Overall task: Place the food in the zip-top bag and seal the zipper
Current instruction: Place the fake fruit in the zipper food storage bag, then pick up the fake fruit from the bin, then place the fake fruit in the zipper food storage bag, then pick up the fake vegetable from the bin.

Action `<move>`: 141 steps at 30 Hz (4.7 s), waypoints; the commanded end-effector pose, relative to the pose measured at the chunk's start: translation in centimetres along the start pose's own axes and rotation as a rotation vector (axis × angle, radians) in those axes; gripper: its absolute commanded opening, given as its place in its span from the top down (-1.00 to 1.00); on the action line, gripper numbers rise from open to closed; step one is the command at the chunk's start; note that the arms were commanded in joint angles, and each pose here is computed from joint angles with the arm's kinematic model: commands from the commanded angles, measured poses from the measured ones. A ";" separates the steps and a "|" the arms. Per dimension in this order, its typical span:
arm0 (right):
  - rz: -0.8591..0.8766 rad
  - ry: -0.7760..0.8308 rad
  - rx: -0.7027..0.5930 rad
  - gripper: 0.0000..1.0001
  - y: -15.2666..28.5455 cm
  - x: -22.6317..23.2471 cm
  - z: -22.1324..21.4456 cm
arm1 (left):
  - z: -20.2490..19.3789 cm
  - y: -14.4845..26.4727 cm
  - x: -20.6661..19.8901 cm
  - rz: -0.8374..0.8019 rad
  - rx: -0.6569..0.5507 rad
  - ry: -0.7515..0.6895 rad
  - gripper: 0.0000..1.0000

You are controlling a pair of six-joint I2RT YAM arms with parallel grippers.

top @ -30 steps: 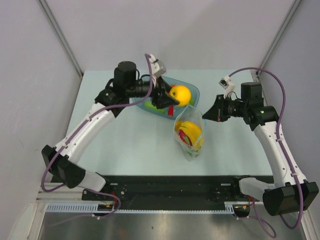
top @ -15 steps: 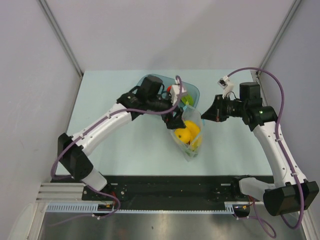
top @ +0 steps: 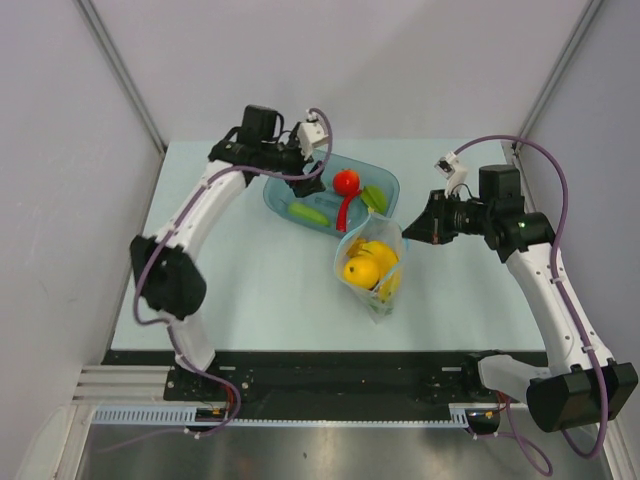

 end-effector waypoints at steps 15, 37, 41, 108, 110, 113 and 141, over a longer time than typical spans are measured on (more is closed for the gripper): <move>-0.033 0.033 -0.037 1.00 0.7 0.0 0.6 | -16.2 -10.3 3.6 -0.291 0.441 -0.485 -0.57; -0.028 0.021 -0.042 1.00 0.9 -0.8 0.6 | -7.6 -6.5 3.4 -0.141 0.084 -0.123 0.74; -0.032 0.020 -0.045 1.00 0.7 -1.0 0.8 | -0.2 -2.7 3.0 -0.050 -0.120 0.013 0.93; -0.042 -0.107 -0.125 1.00 2.7 -4.8 1.6 | 6.3 1.1 -8.7 -0.046 -0.242 0.240 -0.98; -0.052 -0.106 -0.124 1.00 3.2 -5.2 1.4 | 5.1 0.0 -5.9 0.076 -0.182 0.271 -0.90; -0.072 -0.106 -0.127 1.00 3.7 -5.7 1.2 | 2.4 -3.3 -2.8 0.208 -0.070 0.326 -0.84; -0.038 -0.049 -0.055 1.00 0.1 -3.6 1.8 | -15.0 -17.2 -1.7 0.404 0.469 0.813 -0.21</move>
Point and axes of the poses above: each gripper's point midway between its finger pads, its own y axis back along the fingers, its own x axis along the line the jaws close on, z = x × y, the point moved 5 cm from there along y, back along the fingers, and after that the axes turned 9 degrees about -y, right-handed, at the moved point
